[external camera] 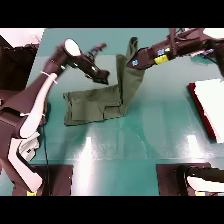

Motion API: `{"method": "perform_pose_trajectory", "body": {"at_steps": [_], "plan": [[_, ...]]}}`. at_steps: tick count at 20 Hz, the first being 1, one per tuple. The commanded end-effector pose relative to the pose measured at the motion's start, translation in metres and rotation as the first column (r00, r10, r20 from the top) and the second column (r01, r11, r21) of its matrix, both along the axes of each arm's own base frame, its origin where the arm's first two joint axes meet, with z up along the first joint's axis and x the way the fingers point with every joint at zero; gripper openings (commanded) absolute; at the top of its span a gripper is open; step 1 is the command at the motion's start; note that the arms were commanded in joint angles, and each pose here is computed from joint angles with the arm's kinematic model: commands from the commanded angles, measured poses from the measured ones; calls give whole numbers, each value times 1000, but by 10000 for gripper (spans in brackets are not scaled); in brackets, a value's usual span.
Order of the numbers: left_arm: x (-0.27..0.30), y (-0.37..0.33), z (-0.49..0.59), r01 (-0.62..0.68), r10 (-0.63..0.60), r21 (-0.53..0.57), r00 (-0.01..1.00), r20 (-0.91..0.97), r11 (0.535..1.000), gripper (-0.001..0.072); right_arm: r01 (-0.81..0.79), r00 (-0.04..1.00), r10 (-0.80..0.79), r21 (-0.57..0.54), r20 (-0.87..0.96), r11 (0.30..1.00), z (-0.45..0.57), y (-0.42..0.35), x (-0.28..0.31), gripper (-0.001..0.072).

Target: Fold the shirts.

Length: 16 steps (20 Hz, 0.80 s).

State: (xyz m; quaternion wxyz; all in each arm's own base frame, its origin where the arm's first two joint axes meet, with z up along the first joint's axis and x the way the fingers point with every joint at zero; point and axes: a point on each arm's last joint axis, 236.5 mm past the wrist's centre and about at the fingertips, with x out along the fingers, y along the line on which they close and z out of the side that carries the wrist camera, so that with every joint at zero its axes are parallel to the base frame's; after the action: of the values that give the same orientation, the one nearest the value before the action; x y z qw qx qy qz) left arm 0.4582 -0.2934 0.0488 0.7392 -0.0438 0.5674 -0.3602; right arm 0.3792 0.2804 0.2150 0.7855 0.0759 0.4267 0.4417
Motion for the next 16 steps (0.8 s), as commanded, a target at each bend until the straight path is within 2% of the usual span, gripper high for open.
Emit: {"method": "perform_pose_trajectory", "body": {"at_steps": [1,7,12,13,14,15,16], "plan": [[24,85,54,-117,108,87,989,97,989,27,-56,998,56,1,-17,998,-14,32,-8,13],[20,210,154,-364,316,108,895,315,925,27,-166,986,166,13,9,986,-65,122,-17,13],[5,240,183,-431,373,86,851,369,898,28,-306,942,305,-16,141,952,-122,214,-40,22],[5,240,181,-430,373,87,853,364,899,28,-362,915,361,-27,180,932,-127,235,-50,161],[4,239,181,-428,372,89,856,360,900,28,-411,888,409,-33,213,911,-126,254,-60,430],[4,239,181,-427,371,87,856,359,900,28,-443,866,439,-39,238,896,-121,265,-67,623],[3,239,180,-425,370,89,858,357,901,28,-462,850,460,-57,258,885,-114,267,-69,666]]}}
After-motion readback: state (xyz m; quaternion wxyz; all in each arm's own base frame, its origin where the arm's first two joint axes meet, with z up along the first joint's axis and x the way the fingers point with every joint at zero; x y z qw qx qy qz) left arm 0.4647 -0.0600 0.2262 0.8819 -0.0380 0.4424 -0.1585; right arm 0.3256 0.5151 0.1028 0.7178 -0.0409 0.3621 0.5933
